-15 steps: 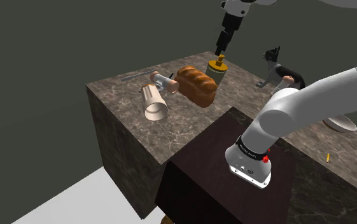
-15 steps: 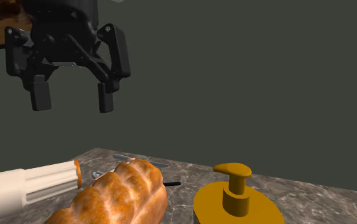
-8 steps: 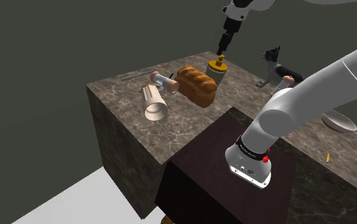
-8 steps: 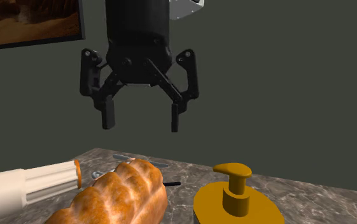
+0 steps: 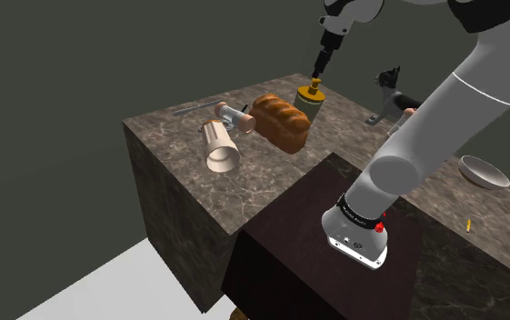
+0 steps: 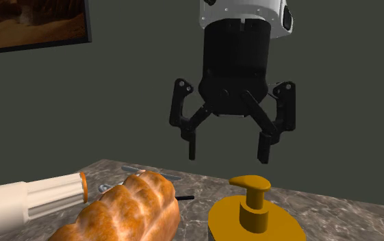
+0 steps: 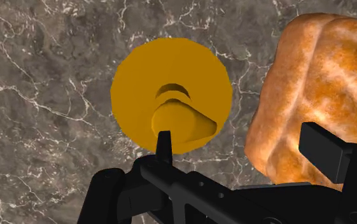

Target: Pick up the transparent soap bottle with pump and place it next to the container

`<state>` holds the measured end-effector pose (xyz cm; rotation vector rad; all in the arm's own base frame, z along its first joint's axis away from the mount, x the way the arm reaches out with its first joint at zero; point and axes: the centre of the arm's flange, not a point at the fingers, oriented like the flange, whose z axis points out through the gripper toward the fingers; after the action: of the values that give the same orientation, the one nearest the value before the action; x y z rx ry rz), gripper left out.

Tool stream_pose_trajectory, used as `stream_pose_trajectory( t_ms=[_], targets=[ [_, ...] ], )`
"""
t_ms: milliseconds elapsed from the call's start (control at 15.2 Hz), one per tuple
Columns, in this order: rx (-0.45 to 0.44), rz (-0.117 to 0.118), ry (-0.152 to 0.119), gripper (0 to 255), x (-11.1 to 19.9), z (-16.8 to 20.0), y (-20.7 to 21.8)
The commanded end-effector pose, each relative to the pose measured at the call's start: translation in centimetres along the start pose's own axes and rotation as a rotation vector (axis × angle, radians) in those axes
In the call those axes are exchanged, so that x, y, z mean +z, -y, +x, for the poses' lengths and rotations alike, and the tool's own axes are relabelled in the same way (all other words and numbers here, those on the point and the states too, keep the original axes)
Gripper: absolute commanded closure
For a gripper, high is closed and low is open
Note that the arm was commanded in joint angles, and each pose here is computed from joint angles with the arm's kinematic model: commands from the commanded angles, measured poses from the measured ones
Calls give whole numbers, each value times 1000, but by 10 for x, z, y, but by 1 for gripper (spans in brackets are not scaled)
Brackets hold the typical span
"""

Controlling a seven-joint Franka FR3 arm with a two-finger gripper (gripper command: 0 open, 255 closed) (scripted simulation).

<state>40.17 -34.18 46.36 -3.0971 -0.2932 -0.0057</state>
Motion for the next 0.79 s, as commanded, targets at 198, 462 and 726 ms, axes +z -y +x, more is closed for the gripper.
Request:
stream_pose_trajectory(
  t_ms=[198,462,726],
  targets=[
    [-8,2,-3,0,19,2,-33],
    [-8,2,-3,0,40,2,-33],
    [-8,2,-3,0,49,2,-33]
  ],
)
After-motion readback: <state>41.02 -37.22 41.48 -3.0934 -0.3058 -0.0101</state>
